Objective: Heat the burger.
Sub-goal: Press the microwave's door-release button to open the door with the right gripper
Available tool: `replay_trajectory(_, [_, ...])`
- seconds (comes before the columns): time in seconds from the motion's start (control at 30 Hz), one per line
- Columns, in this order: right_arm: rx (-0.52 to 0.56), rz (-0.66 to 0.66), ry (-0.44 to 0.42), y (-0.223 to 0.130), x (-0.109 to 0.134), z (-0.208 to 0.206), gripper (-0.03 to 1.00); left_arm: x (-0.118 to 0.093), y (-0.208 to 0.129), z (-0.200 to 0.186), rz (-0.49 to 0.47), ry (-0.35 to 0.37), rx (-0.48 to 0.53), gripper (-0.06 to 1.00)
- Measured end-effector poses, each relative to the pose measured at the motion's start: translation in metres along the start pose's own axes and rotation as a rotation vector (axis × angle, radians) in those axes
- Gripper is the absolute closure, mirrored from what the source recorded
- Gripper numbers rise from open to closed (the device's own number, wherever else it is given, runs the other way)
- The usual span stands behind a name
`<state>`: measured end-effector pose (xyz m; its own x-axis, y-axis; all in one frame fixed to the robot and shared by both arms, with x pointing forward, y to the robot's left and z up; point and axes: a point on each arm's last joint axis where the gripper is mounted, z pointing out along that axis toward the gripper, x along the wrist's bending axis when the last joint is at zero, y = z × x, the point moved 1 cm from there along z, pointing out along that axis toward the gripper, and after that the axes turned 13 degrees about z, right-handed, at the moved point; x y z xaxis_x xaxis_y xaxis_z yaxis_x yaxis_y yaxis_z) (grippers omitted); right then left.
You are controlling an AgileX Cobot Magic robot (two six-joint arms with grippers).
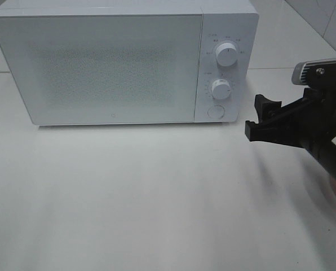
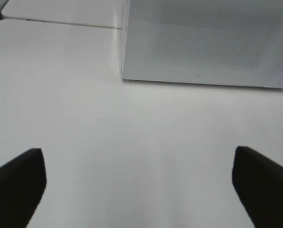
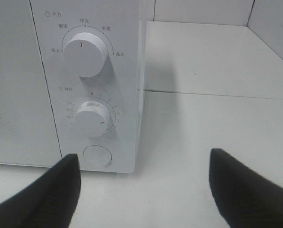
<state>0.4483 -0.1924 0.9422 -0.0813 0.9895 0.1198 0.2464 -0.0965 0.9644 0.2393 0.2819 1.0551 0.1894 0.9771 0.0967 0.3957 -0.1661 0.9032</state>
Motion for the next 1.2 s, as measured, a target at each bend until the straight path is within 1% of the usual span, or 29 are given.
replay_trajectory(0.17, [-0.021,-0.016,-0.041,-0.01,0.008,-0.002,0.25,0.0,0.0,0.0,0.0,0.0,0.0,-0.04])
replay_trajectory(0.3, [-0.004,-0.001,-0.067,-0.018,0.018,-0.002,0.25,0.0,0.0,0.0,0.0,0.0,0.0,-0.04])
replay_trajectory(0.47, [-0.005,0.004,-0.058,-0.02,0.03,0.003,0.25,0.0,0.0,0.0,0.0,0.0,0.0,-0.04])
replay_trajectory(0.6, [-0.001,0.006,-0.059,-0.021,0.032,0.006,0.26,0.0,0.0,0.0,0.0,0.0,0.0,-0.04])
replay_trajectory(0.7, [0.001,0.042,-0.062,-0.022,0.031,0.006,0.27,0.0,0.0,0.0,0.0,0.0,0.0,-0.04])
replay_trajectory(0.73, [0.001,0.086,-0.063,-0.023,0.031,0.006,0.29,0.0,0.0,0.0,0.0,0.0,0.0,-0.04])
replay_trajectory(0.77, [0.001,0.086,-0.063,-0.023,0.031,0.006,0.29,0.0,0.0,0.0,0.0,0.0,0.0,-0.04])
replay_trajectory(0.8, [0.002,0.14,-0.063,-0.023,0.031,0.006,0.31,0.0,0.0,0.0,0.0,0.0,0.0,-0.04])
replay_trajectory(0.83, [0.002,0.14,-0.063,-0.023,0.031,0.006,0.31,0.0,0.0,0.0,0.0,0.0,0.0,-0.04])
replay_trajectory(0.87, [0.003,0.175,-0.064,-0.024,0.031,0.007,0.32,0.0,0.0,0.0,0.0,0.0,0.0,-0.04])
replay_trajectory(0.9, [0.005,0.26,-0.065,-0.025,0.031,0.007,0.35,0.0,0.0,0.0,0.0,0.0,0.0,-0.04])
replay_trajectory(0.93, [0.005,0.26,-0.065,-0.025,0.031,0.007,0.35,0.0,0.0,0.0,0.0,0.0,0.0,-0.04])
replay_trajectory(0.97, [0.005,0.351,-0.066,-0.025,0.032,0.007,0.38,0.0,0.0,0.0,0.0,0.0,0.0,-0.04])
replay_trajectory(1.0, [0.005,0.406,-0.066,-0.025,0.032,0.007,0.4,0.0,0.0,0.0,0.0,0.0,0.0,-0.04])
replay_trajectory(1.03, [0.005,0.406,-0.066,-0.025,0.032,0.007,0.4,0.0,0.0,0.0,0.0,0.0,0.0,-0.04])
replay_trajectory(1.07, [0.006,0.512,-0.067,-0.026,0.032,0.007,0.45,0.0,0.0,0.0,0.0,0.0,0.0,-0.04])
replay_trajectory(1.1, [0.006,0.512,-0.067,-0.026,0.032,0.007,0.45,0.0,0.0,0.0,0.0,0.0,0.0,-0.04])
replay_trajectory(1.13, [0.007,0.572,-0.067,-0.026,0.032,0.007,0.47,0.0,0.0,0.0,0.0,0.0,0.0,-0.04])
replay_trajectory(1.17, [0.015,0.679,-0.07,-0.027,0.032,0.007,0.52,0.0,0.0,0.0,0.0,0.0,0.0,-0.04])
replay_trajectory(1.2, [0.015,0.679,-0.07,-0.027,0.032,0.007,0.52,0.0,0.0,0.0,0.0,0.0,0.0,-0.04])
